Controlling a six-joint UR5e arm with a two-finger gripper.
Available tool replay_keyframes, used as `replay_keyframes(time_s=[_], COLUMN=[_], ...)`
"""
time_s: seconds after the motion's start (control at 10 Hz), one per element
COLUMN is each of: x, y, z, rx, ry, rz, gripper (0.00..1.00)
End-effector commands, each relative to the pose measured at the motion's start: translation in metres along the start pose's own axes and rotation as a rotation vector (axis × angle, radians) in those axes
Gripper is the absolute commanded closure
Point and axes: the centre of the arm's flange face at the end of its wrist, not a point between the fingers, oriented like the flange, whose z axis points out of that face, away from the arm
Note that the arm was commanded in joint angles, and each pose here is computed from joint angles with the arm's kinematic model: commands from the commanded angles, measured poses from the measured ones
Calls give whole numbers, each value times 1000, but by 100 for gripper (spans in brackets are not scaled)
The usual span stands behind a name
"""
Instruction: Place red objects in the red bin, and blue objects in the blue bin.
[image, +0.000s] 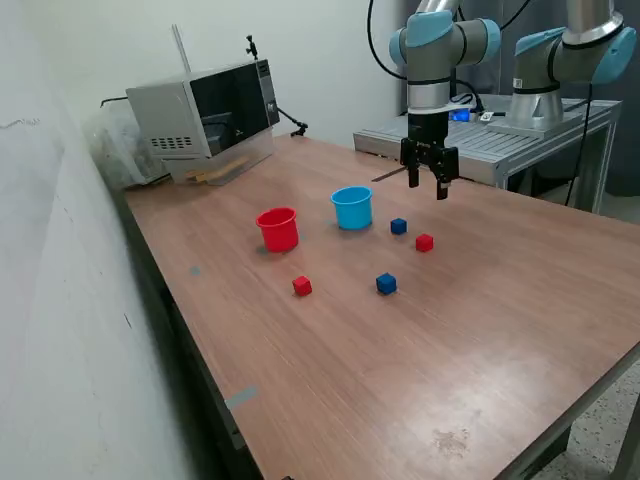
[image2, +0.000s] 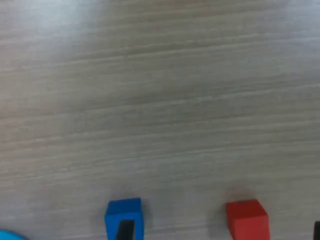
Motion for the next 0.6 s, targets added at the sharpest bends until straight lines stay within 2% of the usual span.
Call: replay_keyframes(time_s=[0.0,0.5], x=[-11,-49], y=[8,34], z=[25,22], rx=[11,-14], ry=[-5,-9], rz=[-51,-54], gripper=[0,0])
